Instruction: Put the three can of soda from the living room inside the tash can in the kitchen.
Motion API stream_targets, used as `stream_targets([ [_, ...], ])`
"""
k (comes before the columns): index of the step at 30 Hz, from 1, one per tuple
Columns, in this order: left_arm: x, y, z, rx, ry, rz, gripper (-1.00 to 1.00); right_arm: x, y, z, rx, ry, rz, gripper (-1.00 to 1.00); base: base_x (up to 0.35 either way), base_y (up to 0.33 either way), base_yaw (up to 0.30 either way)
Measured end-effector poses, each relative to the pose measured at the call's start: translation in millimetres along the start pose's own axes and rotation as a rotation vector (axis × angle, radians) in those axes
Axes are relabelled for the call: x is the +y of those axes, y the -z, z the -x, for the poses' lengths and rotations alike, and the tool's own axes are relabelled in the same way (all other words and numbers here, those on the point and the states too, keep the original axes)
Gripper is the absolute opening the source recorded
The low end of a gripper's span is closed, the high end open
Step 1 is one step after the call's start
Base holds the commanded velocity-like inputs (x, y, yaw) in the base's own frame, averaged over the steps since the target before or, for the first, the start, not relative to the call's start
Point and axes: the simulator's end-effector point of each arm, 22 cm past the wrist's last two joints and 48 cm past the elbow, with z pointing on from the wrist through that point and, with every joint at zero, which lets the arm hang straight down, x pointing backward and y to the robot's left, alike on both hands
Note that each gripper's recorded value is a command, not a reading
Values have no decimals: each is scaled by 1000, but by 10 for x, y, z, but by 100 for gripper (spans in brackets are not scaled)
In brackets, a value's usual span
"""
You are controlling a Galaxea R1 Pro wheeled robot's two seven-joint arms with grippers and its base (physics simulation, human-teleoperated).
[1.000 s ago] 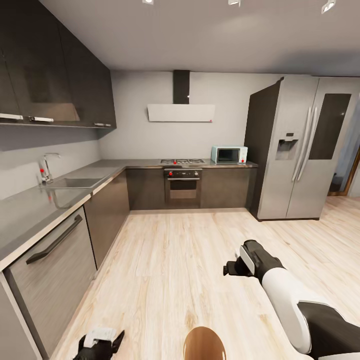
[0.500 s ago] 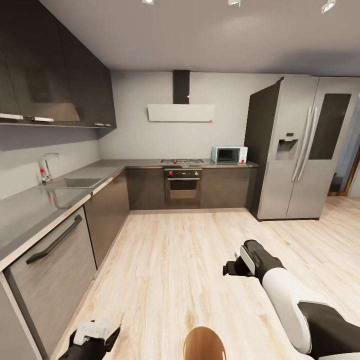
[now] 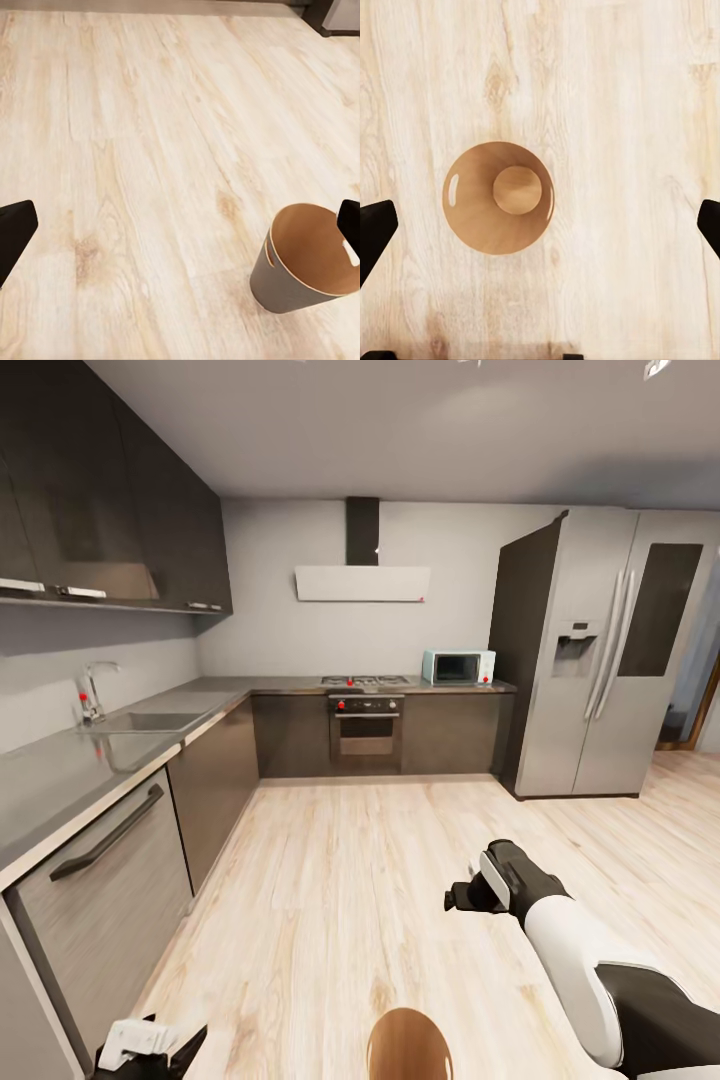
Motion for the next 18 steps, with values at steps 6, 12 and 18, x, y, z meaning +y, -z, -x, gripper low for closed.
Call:
stream_targets([
  [6, 27, -51, -157, 6, 8, 0, 100, -7, -94, -49, 0, 0, 0, 100, 0, 0, 0],
  [12, 34, -98, -276, 6, 11, -2, 100, -15, -189, -99, -1, 1, 0, 100, 0, 0, 0],
  [18, 56, -145, -473, 24, 19, 0, 100, -24, -284, -151, -2, 0, 0, 100, 0, 0, 0],
])
